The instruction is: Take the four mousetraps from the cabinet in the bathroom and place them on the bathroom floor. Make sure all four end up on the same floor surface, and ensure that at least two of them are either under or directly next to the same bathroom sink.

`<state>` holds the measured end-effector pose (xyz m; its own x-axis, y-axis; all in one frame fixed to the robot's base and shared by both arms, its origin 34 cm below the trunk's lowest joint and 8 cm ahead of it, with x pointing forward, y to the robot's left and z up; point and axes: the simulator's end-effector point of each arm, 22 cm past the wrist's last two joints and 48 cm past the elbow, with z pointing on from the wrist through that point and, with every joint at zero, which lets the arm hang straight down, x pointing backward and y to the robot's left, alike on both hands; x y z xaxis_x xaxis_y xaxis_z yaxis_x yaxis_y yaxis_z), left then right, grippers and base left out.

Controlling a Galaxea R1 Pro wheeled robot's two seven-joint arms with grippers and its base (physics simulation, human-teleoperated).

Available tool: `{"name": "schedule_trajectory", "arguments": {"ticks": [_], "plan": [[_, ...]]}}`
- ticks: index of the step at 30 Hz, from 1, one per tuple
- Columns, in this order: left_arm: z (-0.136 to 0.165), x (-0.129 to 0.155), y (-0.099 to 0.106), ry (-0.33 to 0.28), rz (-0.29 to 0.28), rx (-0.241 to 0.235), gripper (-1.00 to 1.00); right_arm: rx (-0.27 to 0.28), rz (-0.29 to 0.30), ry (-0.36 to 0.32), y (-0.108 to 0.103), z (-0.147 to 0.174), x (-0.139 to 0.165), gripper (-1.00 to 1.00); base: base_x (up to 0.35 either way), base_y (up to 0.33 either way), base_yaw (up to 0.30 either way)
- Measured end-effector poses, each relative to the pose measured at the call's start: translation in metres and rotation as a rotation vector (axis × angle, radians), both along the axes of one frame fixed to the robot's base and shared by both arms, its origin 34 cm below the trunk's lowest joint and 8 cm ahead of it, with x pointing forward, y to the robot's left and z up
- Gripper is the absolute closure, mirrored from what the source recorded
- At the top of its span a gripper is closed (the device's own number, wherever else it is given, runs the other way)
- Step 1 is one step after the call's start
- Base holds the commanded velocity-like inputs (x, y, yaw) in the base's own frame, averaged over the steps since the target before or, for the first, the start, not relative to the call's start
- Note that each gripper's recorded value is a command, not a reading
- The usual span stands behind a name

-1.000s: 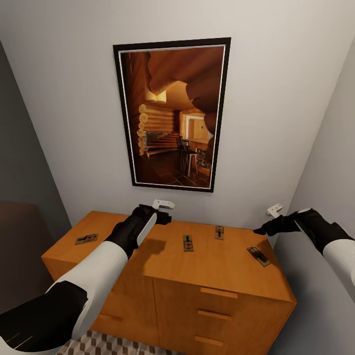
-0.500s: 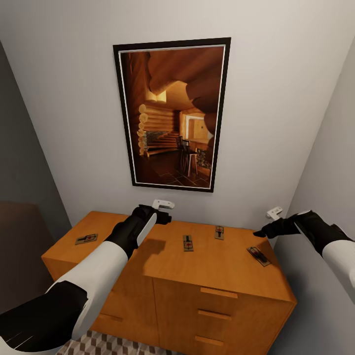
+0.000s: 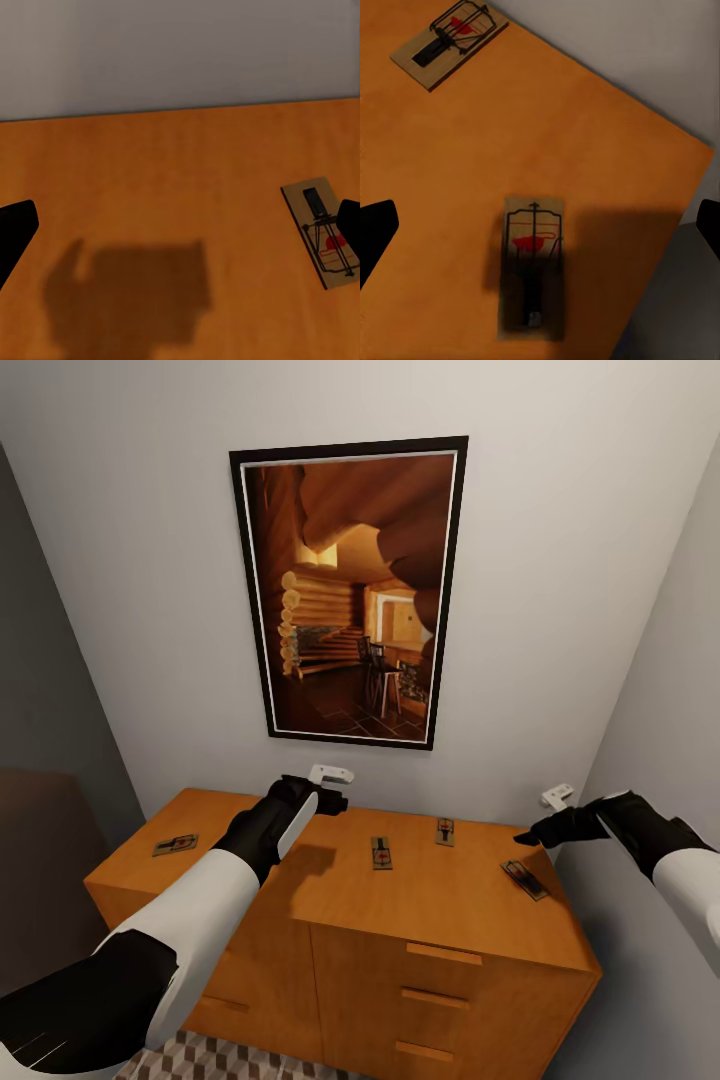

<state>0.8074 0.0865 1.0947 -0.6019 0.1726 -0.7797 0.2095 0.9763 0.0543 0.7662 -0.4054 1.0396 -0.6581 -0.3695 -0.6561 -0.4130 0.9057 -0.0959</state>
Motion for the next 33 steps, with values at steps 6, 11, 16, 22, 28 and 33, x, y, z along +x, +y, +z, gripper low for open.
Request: {"name": "schedule_trajectory", "arguments": {"ticks": [6,11,16,22,28,33], "plan": [[0.000,0.000,0.000,0.000,0.000,0.000,-1.00,0.013,0.007,0.015,0.003,-0.004,-0.004,-1.00,0.000,0.000,0.000],[0.000,0.000,0.000,0.000,0.000,0.000,-1.00,0.023,0.011,0.027,0.004,-0.007,-0.006,-1.00,0.000,0.000,0.000],[0.000,0.000,0.000,0.000,0.000,-0.001,-1.00,0.027,0.002,0.049,0.001,-0.015,-0.012,-1.00,0.000,0.000,0.000],[0.000,0.000,0.000,0.000,0.001,-0.001,-1.00,0.025,-0.004,0.058,0.001,-0.020,-0.013,-1.00,0.000,0.000,0.000],[0.000,0.000,0.000,0.000,0.001,-0.001,-1.00,0.025,-0.006,0.058,0.001,-0.020,-0.013,-1.00,0.000,0.000,0.000],[0.000,0.000,0.000,0.000,0.001,-0.001,-1.00,0.024,-0.007,0.058,0.001,-0.020,-0.013,-1.00,0.000,0.000,0.000]]}}
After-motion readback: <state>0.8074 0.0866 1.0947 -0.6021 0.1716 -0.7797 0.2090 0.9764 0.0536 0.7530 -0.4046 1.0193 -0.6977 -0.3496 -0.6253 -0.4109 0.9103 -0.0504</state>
